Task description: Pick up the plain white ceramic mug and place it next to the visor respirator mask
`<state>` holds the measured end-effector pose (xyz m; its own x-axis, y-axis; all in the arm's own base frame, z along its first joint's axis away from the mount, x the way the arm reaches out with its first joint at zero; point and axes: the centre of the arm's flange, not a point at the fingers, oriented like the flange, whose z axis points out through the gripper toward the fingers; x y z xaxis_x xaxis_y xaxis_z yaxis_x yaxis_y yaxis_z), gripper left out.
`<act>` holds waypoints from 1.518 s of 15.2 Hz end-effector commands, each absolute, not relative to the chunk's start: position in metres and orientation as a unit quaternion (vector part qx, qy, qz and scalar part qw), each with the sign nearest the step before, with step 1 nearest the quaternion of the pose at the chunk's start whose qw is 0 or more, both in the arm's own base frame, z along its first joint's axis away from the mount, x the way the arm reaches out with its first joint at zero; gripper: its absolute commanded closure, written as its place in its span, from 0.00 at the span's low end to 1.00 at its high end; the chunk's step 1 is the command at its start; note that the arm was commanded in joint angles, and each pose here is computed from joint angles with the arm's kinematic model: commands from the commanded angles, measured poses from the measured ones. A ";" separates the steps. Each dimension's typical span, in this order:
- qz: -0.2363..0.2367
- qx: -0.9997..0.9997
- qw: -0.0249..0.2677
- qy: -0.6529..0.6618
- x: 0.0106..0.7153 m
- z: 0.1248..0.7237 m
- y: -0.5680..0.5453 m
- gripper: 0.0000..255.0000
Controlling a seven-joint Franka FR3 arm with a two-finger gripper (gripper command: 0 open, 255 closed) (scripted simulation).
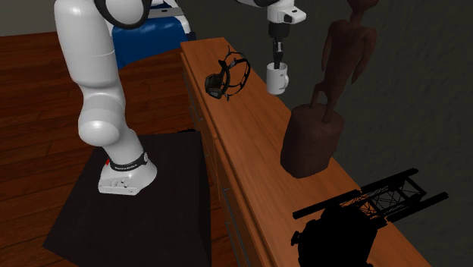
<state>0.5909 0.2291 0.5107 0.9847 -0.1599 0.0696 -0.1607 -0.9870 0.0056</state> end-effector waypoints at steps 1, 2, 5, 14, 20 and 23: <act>0.035 0.996 0.005 -0.080 0.589 0.501 0.229 1.00; 0.035 0.996 0.005 -0.080 0.589 0.495 0.229 1.00; 0.035 0.996 0.005 -0.080 0.589 0.479 0.229 1.00; 0.035 0.996 0.005 -0.080 0.589 0.432 0.229 1.00; 0.035 0.996 0.005 -0.080 0.589 0.400 0.229 1.00; 0.035 0.996 0.005 -0.080 0.589 0.384 0.229 1.00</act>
